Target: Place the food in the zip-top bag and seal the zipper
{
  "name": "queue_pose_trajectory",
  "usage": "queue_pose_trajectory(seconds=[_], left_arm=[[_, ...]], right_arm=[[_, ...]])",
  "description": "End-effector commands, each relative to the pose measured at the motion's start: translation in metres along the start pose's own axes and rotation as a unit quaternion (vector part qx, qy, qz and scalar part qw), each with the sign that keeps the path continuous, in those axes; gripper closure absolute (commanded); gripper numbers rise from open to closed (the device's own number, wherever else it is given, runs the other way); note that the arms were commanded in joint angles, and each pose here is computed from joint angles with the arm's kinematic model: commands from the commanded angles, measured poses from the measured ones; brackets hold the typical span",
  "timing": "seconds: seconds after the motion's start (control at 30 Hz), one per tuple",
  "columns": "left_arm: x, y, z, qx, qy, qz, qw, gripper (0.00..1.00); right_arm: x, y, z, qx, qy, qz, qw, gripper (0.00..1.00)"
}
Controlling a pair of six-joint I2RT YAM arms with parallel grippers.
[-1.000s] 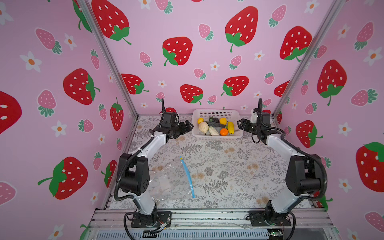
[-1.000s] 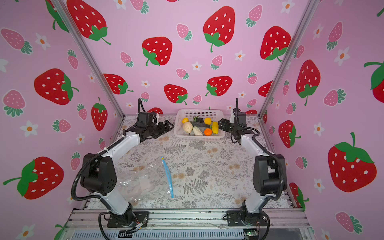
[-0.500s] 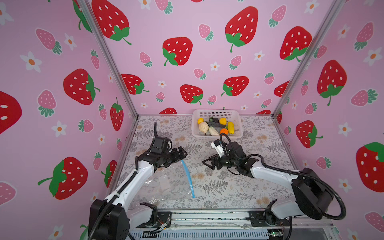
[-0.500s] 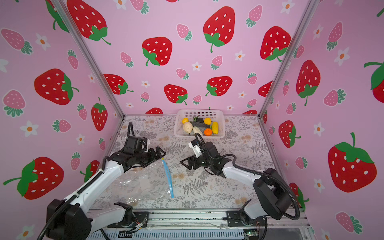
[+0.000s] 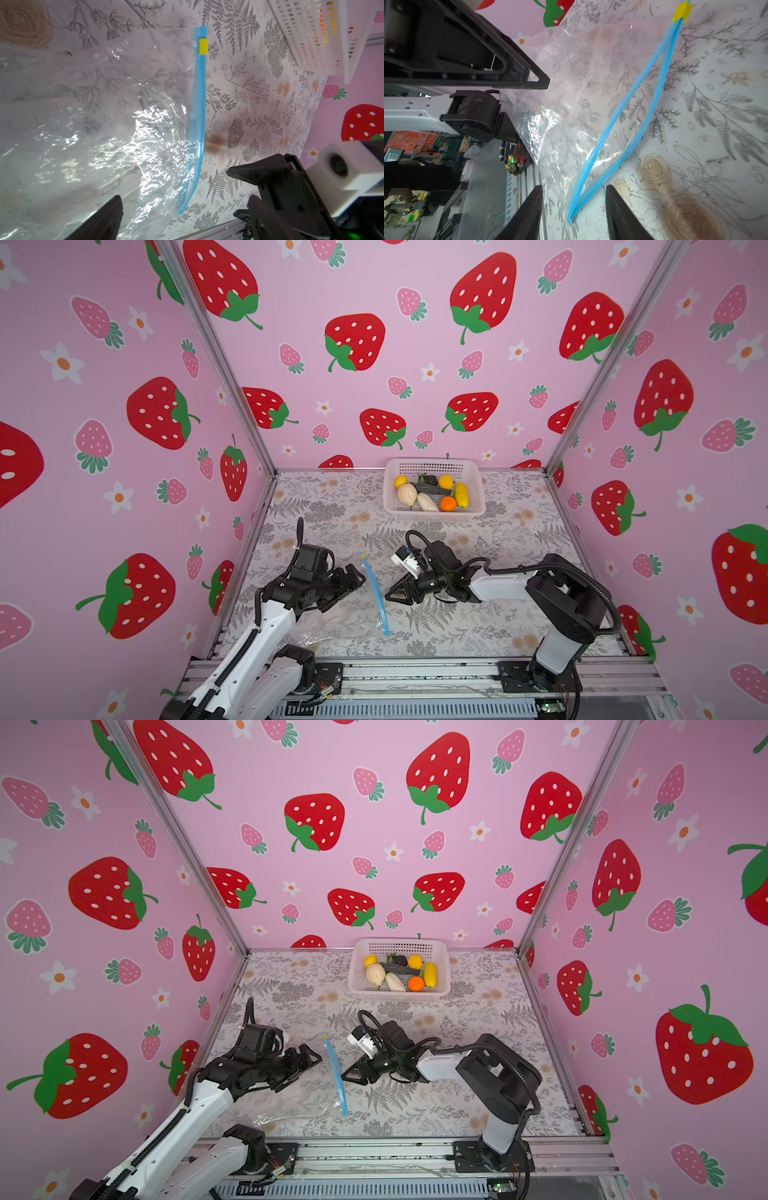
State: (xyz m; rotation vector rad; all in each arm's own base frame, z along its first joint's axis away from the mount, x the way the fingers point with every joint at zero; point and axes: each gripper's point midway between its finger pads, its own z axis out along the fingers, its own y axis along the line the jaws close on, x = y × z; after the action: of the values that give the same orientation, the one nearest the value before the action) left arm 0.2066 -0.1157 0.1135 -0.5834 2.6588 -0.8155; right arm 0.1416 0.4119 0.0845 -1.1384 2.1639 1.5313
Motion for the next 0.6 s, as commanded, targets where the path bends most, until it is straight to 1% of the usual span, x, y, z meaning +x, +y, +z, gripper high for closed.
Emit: queue_pose_trajectory(seconds=[0.0, 0.23, 0.57], left_arm=[[0.004, 0.002, 0.001, 0.0, 0.009, -0.012, 1.0, 0.04], [0.001, 0.007, 0.0, -0.015, 0.001, -0.001, 1.0, 0.04], [0.0, 0.009, 0.003, -0.017, -0.004, -0.003, 1.0, 0.04]], right_arm=[[-0.011, 0.011, 0.009, -0.037, -0.005, -0.03, 0.999, 0.53], [-0.002, 0.011, 0.027, -0.067, 0.017, -0.017, 0.997, 0.58], [0.004, 0.004, 0.037, -0.073, 0.029, 0.002, 0.997, 0.59]])
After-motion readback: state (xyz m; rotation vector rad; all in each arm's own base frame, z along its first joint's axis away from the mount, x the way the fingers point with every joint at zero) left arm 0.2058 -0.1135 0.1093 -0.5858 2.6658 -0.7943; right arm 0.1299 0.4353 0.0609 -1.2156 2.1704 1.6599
